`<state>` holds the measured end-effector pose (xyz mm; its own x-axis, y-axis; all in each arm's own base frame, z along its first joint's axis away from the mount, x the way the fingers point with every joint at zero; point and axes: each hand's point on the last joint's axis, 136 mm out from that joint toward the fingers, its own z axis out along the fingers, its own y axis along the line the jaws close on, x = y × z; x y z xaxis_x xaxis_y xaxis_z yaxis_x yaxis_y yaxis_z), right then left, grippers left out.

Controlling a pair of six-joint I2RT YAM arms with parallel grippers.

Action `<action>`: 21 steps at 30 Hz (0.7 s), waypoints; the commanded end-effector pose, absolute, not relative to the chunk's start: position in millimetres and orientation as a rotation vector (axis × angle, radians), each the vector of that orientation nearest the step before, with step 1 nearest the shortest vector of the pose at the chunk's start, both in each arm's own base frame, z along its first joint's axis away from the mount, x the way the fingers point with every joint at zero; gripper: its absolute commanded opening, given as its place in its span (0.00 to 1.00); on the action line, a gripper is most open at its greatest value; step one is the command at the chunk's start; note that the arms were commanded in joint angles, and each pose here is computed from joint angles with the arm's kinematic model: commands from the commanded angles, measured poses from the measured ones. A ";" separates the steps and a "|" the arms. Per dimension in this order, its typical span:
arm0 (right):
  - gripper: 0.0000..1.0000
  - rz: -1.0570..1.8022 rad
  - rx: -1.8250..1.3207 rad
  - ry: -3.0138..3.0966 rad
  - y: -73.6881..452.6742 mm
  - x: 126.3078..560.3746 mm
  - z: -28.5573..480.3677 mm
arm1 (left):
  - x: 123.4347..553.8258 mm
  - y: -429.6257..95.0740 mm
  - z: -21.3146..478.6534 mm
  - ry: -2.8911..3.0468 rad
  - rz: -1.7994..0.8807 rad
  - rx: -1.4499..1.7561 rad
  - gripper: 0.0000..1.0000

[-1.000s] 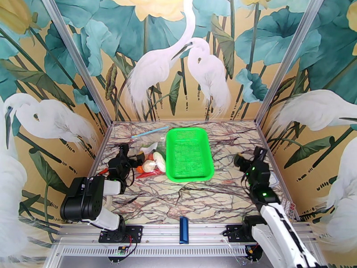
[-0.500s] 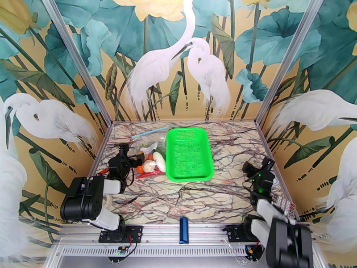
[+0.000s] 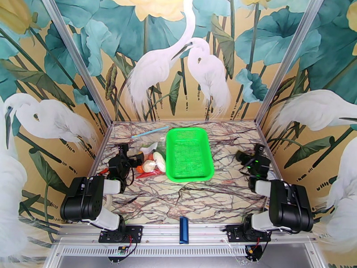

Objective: Place the food in the zip-top bag and seal the zipper

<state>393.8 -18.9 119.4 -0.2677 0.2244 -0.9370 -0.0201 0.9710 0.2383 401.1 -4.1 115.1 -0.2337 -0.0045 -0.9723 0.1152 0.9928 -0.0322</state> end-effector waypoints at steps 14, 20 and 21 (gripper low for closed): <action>0.99 0.048 0.101 1.863 -15.3 405.0 107.4 | 406.3 -0.8 115.9 1.815 -0.097 0.053 1.00; 0.99 0.046 0.100 1.863 -15.1 404.6 107.1 | 404.8 -1.6 117.6 1.805 -0.099 0.058 1.00; 0.99 0.045 0.098 1.864 -15.2 404.4 106.6 | 404.7 -1.6 117.3 1.806 -0.100 0.057 1.00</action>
<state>401.0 -11.7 103.1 -0.2962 0.1030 -0.9496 0.0303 0.9947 0.0984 402.0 -3.4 114.2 -0.2411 -0.0046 -0.9705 0.1110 0.9933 -0.0323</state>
